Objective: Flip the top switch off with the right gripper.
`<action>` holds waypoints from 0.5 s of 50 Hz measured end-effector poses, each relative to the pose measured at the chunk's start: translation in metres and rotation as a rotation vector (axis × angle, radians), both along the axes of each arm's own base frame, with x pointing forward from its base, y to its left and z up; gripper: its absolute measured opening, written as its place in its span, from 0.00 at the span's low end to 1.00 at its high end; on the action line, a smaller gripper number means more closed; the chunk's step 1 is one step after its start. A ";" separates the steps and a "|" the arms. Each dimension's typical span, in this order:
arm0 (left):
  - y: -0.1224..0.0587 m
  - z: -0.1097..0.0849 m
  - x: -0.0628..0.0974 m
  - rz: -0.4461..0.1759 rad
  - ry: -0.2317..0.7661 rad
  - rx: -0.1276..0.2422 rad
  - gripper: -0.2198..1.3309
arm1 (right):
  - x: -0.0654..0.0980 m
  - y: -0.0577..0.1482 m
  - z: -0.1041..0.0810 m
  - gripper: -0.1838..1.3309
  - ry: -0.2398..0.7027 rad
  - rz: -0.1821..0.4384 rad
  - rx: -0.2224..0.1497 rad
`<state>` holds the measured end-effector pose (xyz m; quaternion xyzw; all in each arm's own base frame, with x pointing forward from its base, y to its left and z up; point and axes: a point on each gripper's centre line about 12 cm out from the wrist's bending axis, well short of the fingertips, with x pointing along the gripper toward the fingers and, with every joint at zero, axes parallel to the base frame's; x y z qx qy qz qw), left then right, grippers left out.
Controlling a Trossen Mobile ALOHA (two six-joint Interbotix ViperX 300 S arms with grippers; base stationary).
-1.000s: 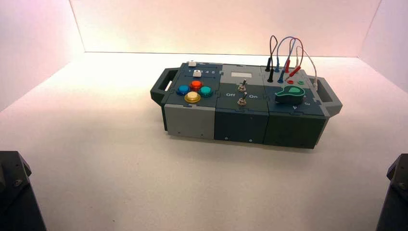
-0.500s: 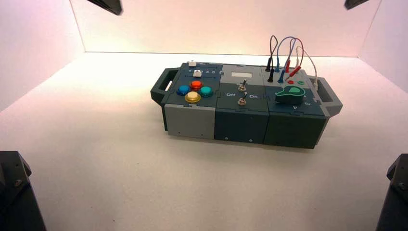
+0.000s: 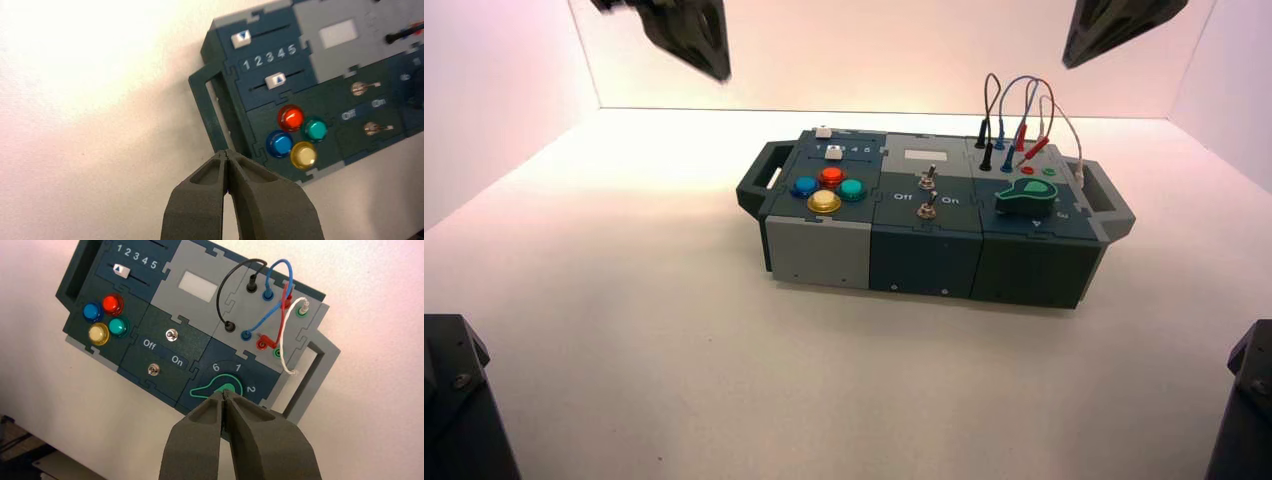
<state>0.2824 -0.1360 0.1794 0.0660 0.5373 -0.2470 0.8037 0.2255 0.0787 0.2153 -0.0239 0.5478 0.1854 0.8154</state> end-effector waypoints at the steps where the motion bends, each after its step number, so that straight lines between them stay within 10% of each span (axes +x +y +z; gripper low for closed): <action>1: -0.003 -0.009 0.004 -0.002 0.028 0.010 0.04 | 0.002 0.002 -0.002 0.03 0.007 -0.010 0.005; 25: -0.031 -0.066 0.033 -0.018 0.172 0.054 0.04 | 0.014 0.029 -0.028 0.03 0.042 -0.099 0.060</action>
